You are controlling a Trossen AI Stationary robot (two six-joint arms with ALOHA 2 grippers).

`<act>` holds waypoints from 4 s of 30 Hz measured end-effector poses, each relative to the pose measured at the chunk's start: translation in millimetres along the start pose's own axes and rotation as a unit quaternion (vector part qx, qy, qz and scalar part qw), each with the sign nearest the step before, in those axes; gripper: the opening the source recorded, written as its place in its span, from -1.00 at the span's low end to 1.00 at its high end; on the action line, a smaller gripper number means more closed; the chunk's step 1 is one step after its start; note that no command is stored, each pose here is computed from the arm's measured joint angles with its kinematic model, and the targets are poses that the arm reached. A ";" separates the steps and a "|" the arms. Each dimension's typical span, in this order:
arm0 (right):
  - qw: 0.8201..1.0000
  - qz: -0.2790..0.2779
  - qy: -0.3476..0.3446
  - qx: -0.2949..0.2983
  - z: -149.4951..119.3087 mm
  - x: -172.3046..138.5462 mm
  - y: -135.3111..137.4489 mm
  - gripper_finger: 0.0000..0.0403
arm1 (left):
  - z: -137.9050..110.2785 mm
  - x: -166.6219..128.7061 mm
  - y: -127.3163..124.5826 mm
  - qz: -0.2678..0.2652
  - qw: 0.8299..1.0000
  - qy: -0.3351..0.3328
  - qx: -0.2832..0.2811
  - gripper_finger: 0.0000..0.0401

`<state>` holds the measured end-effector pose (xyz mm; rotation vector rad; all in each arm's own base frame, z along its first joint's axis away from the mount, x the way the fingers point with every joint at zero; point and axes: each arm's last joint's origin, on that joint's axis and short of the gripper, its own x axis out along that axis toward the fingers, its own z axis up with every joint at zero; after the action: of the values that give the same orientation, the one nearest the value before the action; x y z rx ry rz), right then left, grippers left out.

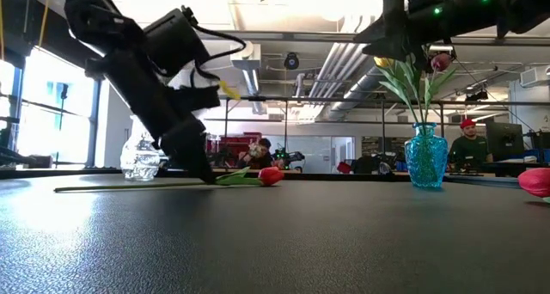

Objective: Sort flowers into vase by color
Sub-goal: Put the left red flower into the transparent vase

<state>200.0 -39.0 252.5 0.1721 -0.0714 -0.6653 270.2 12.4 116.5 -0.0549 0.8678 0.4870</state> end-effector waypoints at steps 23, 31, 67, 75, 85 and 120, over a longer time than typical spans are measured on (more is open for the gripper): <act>0.995 0.012 -0.102 -0.011 22.1 -2.3 2.6 -0.15 | -2.1 16.5 6.6 -0.005 0.999 0.011 -0.039 -0.97; 0.992 0.011 -0.125 -0.014 26.9 -3.2 2.3 -0.15 | 12.5 -3.8 12.0 -0.003 0.995 -0.036 -0.090 -0.99; 0.989 0.032 -0.144 -0.007 31.2 -2.2 -0.1 -0.15 | -10.9 -136.6 91.4 0.201 0.801 -0.564 -0.034 -1.00; 0.988 0.034 -0.149 -0.004 32.2 -2.5 0.1 -0.15 | -14.2 -143.3 111.6 0.279 0.758 -0.588 -0.028 -1.00; 0.987 0.047 -0.153 -0.004 33.0 -2.7 0.8 -0.15 | -14.6 -148.6 137.2 0.309 0.715 -0.626 -0.036 -1.00; 0.987 0.047 -0.153 -0.003 33.0 -2.8 0.8 -0.15 | -10.9 -119.3 179.0 0.243 0.751 -0.613 -0.030 -1.00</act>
<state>194.3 -41.1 285.1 0.0601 -0.3703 -0.5932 120.1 122.7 224.6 0.4171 -0.4761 0.8773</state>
